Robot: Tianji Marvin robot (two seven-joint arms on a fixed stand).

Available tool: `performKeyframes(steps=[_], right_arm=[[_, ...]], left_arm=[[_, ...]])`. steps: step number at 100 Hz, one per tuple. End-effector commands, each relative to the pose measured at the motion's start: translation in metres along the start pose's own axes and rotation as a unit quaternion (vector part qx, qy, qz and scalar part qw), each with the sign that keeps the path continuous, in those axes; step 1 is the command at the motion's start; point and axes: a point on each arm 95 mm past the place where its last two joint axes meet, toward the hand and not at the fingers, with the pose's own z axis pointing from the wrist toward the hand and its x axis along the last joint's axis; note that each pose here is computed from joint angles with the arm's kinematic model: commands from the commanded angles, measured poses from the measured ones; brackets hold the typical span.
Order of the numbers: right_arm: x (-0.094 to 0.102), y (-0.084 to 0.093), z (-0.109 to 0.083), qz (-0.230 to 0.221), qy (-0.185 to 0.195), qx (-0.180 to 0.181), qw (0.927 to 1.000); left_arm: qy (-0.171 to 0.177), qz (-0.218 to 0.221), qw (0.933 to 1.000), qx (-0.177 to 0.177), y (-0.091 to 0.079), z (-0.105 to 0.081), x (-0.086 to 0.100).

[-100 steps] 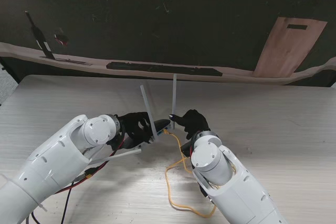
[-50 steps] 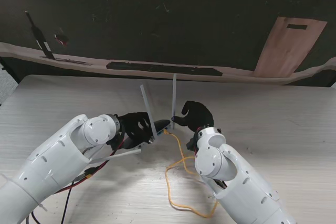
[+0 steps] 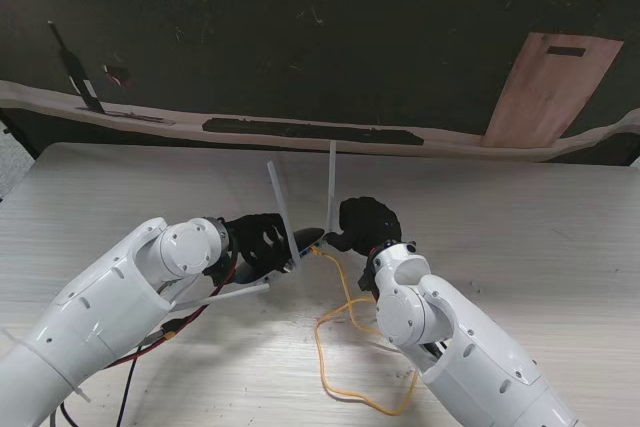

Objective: Untangle the Ethernet cable and plug it into the router

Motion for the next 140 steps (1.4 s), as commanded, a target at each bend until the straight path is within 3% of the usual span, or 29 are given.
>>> performKeyframes(steps=[1,39,82,140], right_arm=[[0.008,-0.002,-0.002,0.001,0.016,0.008,0.9998],[0.017,-0.006,-0.012,-0.058,0.028,0.034,0.9974],[0.025,-0.014,-0.018,-0.066,0.027,0.068,0.9951],[0.031,-0.019,-0.019,-0.067,0.030,0.084,0.9938]], left_arm=[[-0.044,-0.016,0.9971,-0.061,0.044,0.005,-0.032],[-0.044,-0.014,0.9969,-0.063,0.044,0.005,-0.032],[-0.043,-0.010,0.9975,-0.055,0.042,0.004,-0.033],[-0.043,-0.006,0.9976,-0.054,0.036,0.001,-0.030]])
